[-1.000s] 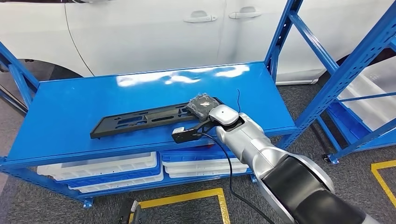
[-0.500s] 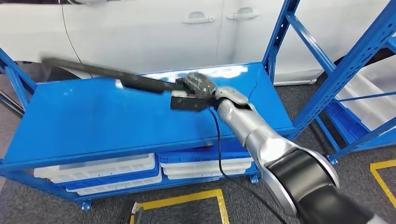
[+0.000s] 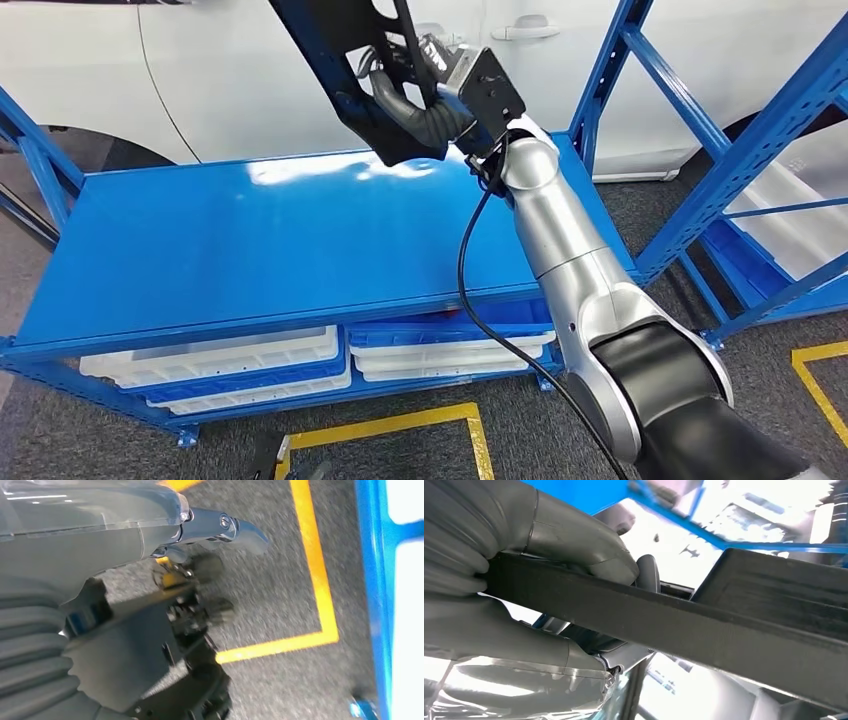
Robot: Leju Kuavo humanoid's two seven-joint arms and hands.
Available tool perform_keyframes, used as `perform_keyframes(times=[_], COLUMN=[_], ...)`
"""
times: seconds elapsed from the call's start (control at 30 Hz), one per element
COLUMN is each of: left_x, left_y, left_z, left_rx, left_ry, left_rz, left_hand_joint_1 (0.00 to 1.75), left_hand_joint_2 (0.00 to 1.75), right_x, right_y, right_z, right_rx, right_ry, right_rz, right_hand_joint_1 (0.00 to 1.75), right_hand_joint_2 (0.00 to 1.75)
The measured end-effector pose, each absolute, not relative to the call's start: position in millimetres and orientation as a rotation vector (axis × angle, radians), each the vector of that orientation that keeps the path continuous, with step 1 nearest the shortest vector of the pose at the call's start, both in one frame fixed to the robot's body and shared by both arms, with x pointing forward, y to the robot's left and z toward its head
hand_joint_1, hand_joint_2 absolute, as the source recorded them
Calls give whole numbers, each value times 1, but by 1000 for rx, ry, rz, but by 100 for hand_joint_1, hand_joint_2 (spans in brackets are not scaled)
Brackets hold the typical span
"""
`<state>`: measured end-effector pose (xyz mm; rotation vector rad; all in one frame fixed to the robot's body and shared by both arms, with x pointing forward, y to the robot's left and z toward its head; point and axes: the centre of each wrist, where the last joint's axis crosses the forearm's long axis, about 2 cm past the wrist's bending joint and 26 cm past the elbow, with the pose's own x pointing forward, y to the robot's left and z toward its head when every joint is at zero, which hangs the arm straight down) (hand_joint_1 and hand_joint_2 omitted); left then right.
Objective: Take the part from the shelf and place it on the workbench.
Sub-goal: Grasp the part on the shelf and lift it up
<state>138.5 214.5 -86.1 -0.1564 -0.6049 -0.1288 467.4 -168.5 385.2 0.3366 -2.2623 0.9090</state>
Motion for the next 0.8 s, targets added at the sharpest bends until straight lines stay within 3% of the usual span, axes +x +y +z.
perform_keyframes(times=[0.1, 0.13, 0.27, 0.5, 0.8], left_x=[137, 136, 124, 104, 99], left_y=[214, 214, 217, 226, 229], left_z=[-86, -87, -91, -97, -99], left_rx=[-183, -189, -193, -172, -114], left_ry=[-650, -664, -696, -687, -637], left_rz=[-117, -108, -60, 21, 71], left_hand_joint_1=[0, 0, 0, 0, 0], left_hand_joint_2=[131, 175, 175, 175, 175], right_x=[459, 454, 427, 361, 329], right_y=[-173, -175, -187, -201, -213], right_z=[378, 372, 323, 215, 187], right_rx=[626, 738, 1019, 1127, 1086], right_ry=[-2255, -2249, -2183, -1991, -1911], right_rz=[786, 734, 593, 557, 592], right_hand_joint_1=[175, 175, 175, 175, 175], right_hand_joint_2=[175, 175, 175, 175, 175])
